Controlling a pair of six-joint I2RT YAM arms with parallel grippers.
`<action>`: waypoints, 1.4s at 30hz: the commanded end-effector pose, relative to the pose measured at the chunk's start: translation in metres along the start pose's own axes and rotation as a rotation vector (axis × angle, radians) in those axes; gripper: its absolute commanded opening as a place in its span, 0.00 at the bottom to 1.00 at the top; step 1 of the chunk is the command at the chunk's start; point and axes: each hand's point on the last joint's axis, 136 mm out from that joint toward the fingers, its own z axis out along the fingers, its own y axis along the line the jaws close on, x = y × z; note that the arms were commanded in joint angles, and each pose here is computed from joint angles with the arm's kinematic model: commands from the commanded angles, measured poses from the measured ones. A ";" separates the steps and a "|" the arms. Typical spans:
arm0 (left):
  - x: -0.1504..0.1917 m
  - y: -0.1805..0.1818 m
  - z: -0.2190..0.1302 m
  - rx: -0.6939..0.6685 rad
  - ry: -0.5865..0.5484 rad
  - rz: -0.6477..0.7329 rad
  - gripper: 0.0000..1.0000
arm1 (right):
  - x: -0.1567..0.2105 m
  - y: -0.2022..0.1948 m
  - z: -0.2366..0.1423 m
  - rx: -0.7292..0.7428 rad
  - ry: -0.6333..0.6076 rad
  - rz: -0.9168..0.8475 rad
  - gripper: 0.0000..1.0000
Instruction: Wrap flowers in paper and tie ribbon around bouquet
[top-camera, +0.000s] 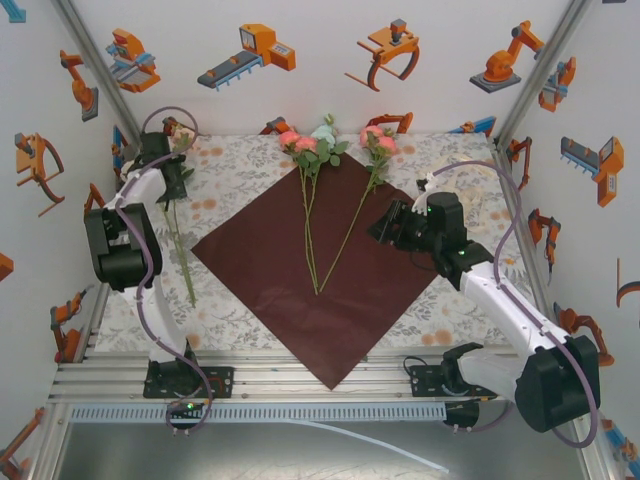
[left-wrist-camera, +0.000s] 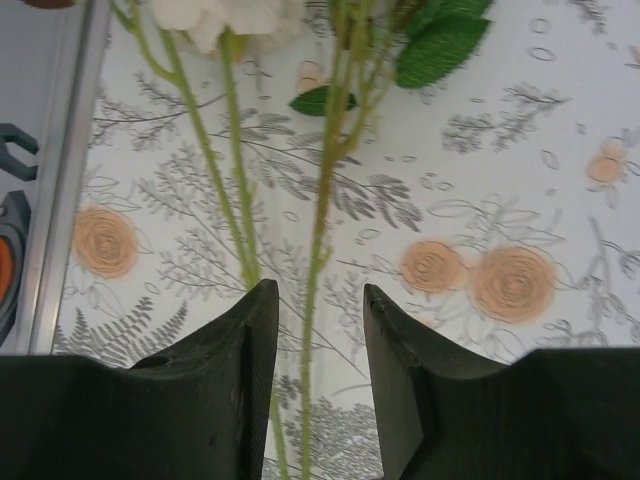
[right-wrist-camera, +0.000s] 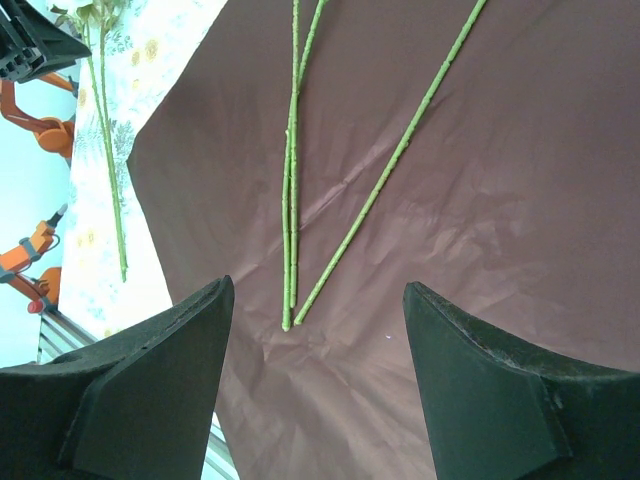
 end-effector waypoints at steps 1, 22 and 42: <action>0.010 0.002 0.016 0.006 0.056 0.029 0.41 | -0.005 0.004 -0.003 -0.004 -0.010 -0.013 0.64; 0.013 -0.016 0.050 0.100 0.188 0.119 0.41 | -0.009 0.006 -0.013 0.010 -0.024 -0.027 0.64; -0.092 -0.158 -0.195 0.673 -0.257 -0.233 0.00 | -0.024 0.012 -0.004 -0.005 -0.056 -0.045 0.65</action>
